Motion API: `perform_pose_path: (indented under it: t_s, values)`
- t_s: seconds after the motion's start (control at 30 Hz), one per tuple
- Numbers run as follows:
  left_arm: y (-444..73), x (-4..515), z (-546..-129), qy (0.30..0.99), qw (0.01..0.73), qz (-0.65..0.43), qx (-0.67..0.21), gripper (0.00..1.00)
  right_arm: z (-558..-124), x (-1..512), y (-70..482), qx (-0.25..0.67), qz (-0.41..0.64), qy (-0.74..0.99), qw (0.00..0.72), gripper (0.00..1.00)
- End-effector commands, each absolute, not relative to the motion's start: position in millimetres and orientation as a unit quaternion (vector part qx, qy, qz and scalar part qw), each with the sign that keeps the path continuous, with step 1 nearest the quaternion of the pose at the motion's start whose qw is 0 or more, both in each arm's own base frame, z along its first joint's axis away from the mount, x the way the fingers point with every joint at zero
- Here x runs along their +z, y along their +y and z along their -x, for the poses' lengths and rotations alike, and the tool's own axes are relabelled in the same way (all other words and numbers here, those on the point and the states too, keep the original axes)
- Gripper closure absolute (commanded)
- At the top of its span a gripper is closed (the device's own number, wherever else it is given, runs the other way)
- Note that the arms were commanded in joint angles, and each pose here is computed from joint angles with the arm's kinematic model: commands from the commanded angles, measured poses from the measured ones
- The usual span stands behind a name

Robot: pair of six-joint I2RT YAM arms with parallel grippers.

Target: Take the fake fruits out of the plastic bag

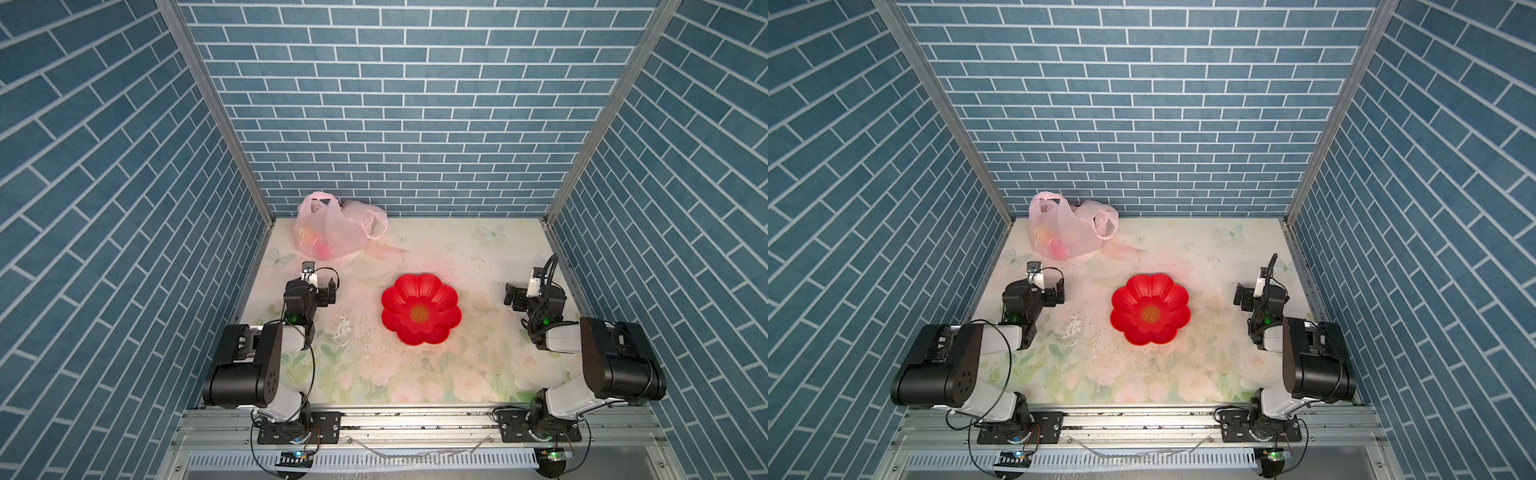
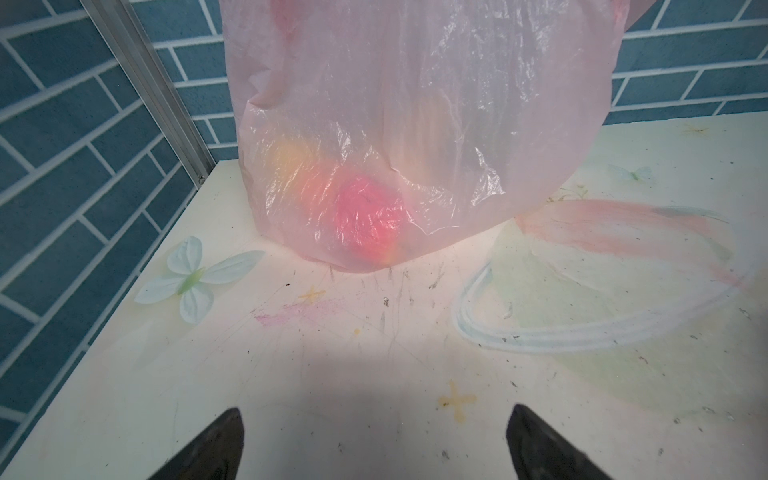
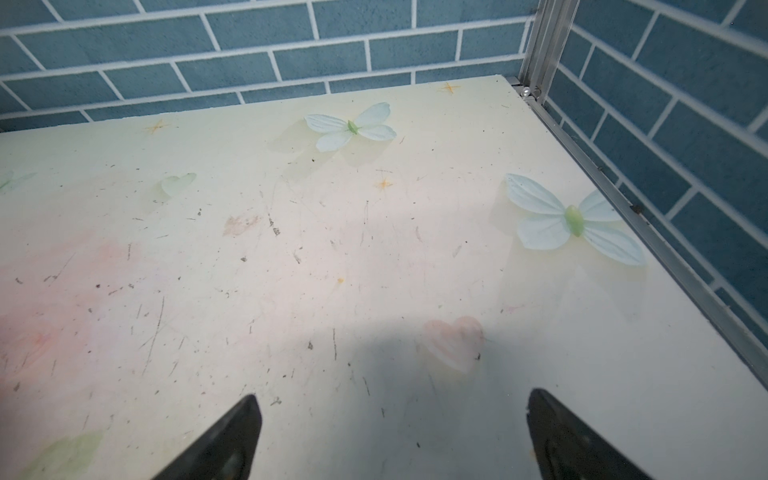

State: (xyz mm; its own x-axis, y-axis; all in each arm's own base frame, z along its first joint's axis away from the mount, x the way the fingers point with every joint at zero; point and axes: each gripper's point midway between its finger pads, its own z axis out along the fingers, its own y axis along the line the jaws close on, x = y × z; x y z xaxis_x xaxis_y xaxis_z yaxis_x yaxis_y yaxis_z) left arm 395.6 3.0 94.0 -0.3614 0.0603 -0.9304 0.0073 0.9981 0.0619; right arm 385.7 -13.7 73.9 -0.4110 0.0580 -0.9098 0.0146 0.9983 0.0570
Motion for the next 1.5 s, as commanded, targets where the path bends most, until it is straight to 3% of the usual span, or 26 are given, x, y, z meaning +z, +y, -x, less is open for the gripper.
perform_pose_path:
  t_s: [0.0,0.17,0.23,0.37,0.43,0.57,0.73,0.93,1.13,1.47]
  values:
    - [6.9,99.2,-398.6,0.837,0.547,-0.012,0.034,0.01,-393.9,94.5,-23.3,-0.008,-0.029,0.825,0.564,0.01]
    - [20.2,127.1,-403.7,0.878,0.475,0.027,0.054,0.01,-376.7,122.2,-46.4,-0.032,-0.124,0.849,0.513,0.01]
    - [21.8,144.1,-405.2,0.876,0.478,0.053,0.046,0.01,-367.3,132.6,-48.4,-0.023,-0.159,0.855,0.494,0.01]
    - [68.3,171.2,-373.8,0.833,0.456,0.307,0.066,0.01,-342.9,143.3,-53.0,0.008,-0.259,0.849,0.461,0.01]
    - [69.7,176.9,-365.6,0.823,0.438,0.362,0.01,0.01,-342.3,146.6,-36.8,0.053,-0.25,0.859,0.444,0.01]
    - [26.2,221.3,-383.9,0.822,0.469,0.294,-0.136,0.01,-339.8,151.6,-2.6,0.131,-0.231,0.875,0.405,0.01]
    - [-15.3,257.7,-381.1,0.843,0.443,0.228,-0.204,0.01,-331.3,149.6,39.0,0.13,-0.161,0.911,0.357,0.01]
    - [-37.4,280.0,-371.4,0.872,0.437,0.144,-0.167,0.01,-321.8,151.3,83.2,0.134,-0.111,0.931,0.321,0.01]
    - [-74.7,284.6,-370.9,0.865,0.453,0.078,-0.202,0.01,-308.6,132.9,117.8,0.135,-0.089,0.947,0.279,0.02]
    - [-102.5,291.9,-354.8,0.855,0.457,0.01,-0.244,0.01,-291.5,107.5,165.7,0.177,-0.081,0.953,0.231,0.24]
